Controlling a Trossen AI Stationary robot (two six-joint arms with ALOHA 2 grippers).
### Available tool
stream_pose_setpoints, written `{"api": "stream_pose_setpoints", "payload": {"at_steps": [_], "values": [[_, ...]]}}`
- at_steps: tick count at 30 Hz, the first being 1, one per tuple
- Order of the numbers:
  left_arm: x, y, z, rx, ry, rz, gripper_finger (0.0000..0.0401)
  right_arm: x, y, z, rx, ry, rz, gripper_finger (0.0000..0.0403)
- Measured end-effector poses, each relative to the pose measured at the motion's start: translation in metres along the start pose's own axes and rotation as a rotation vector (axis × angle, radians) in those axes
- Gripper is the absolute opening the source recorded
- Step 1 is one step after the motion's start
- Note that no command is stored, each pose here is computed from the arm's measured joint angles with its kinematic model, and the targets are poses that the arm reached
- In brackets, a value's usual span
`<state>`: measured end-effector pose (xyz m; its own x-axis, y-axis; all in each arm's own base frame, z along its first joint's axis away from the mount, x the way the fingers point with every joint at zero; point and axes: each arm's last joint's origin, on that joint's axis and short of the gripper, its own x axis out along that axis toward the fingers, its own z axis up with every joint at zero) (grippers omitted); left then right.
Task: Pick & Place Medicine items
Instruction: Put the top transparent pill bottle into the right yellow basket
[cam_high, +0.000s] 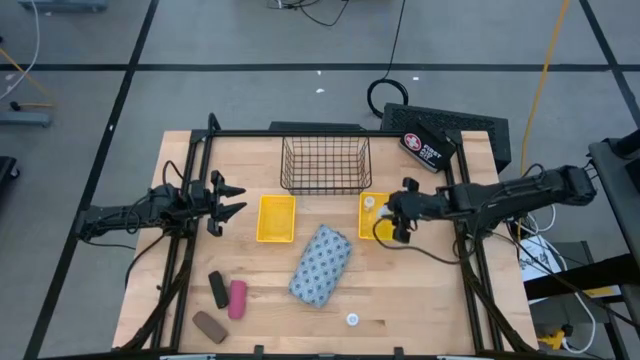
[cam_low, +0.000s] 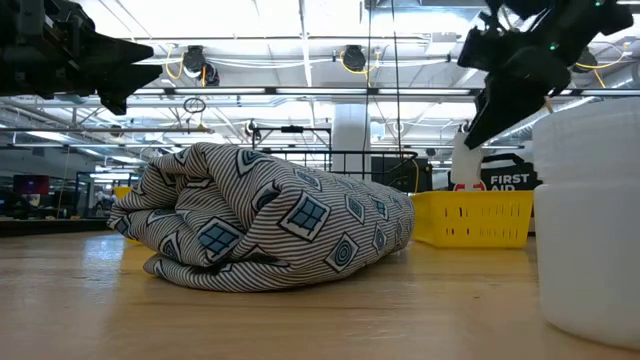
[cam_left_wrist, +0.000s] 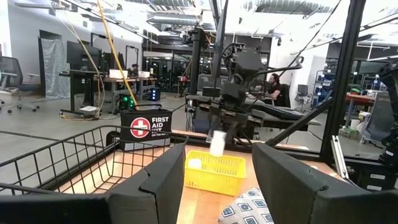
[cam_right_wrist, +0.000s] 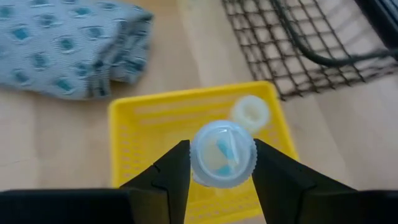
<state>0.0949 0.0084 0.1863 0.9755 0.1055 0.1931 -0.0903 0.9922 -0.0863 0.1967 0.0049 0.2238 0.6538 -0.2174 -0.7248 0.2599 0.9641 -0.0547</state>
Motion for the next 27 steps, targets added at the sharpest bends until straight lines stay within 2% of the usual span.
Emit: {"api": "stream_pose_setpoints", "payload": {"at_steps": [16, 22, 27], "values": [[0.000, 0.000, 0.000, 0.000, 0.000, 0.000, 0.0198, 0.008, -0.031, 0.003, 0.136, 0.022, -0.112, 0.0142], [0.000, 0.000, 0.000, 0.000, 0.001, 0.000, 0.0198, 0.020, -0.035, 0.002, 0.182, 0.074, -0.066, 0.0141], [0.000, 0.000, 0.000, 0.000, 0.000, 0.000, 0.0198, 0.024, -0.035, 0.001, 0.182, 0.089, -0.070, 0.0141]]}}
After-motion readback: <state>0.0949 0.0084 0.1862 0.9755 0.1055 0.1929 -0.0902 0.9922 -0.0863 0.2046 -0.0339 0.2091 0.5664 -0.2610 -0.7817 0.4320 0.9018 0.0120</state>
